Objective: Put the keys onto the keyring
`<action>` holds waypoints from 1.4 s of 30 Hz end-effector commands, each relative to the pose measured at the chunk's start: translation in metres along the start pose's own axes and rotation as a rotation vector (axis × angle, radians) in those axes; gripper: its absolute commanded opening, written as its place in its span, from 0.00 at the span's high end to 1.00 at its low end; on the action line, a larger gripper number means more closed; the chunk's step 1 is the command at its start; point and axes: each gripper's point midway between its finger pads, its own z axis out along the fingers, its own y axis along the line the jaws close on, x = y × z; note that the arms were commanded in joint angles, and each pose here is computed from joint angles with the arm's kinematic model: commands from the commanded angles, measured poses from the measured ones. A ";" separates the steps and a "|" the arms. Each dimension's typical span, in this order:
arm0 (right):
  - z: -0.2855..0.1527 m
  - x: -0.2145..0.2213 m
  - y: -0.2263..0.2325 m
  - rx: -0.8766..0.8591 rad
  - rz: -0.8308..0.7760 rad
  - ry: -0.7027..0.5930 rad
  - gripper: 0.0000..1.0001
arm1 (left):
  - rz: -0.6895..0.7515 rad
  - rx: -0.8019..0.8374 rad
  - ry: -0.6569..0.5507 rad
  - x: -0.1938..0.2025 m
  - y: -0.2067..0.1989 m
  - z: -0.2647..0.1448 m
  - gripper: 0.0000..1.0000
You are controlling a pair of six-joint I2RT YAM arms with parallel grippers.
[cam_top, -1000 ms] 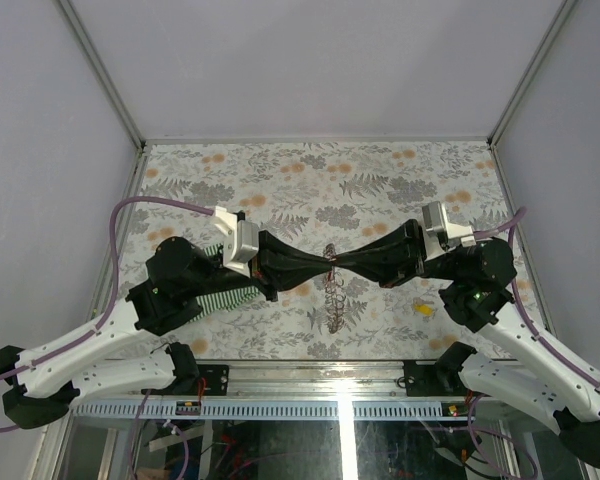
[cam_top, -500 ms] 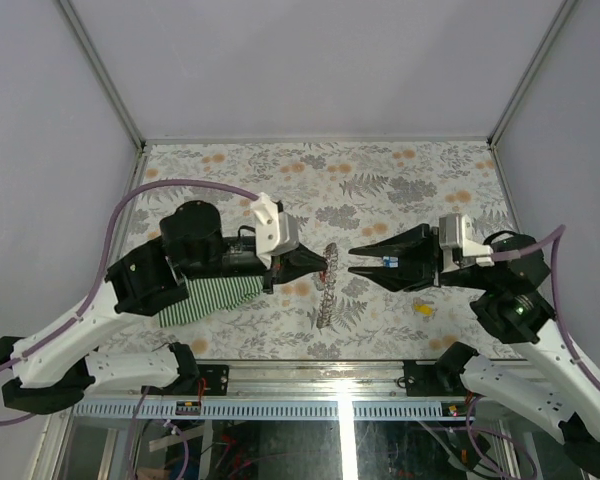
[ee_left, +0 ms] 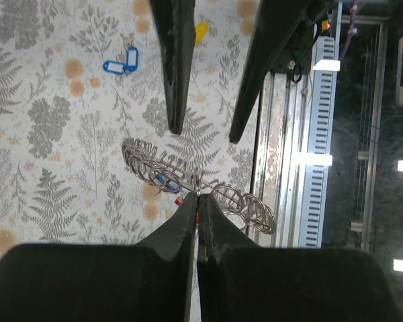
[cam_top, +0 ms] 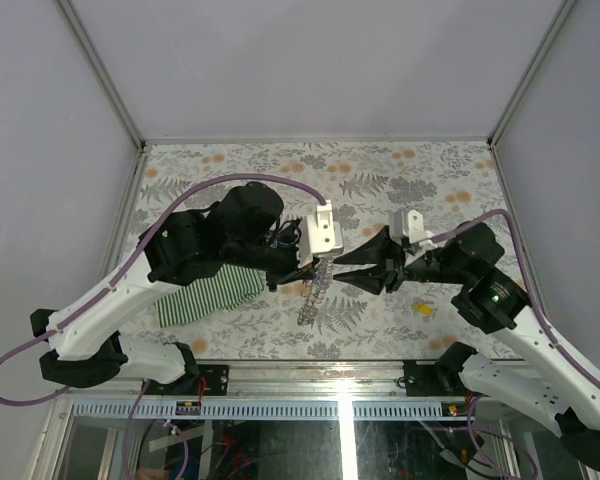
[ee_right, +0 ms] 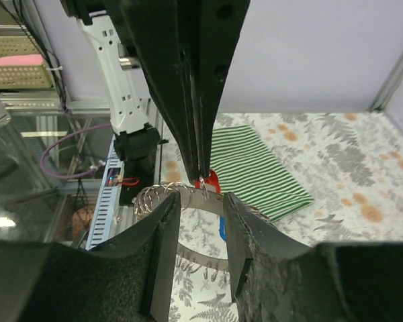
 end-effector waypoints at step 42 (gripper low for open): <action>0.041 0.031 0.005 -0.183 0.132 0.016 0.76 | 0.031 -0.015 0.037 0.001 0.001 -0.008 1.00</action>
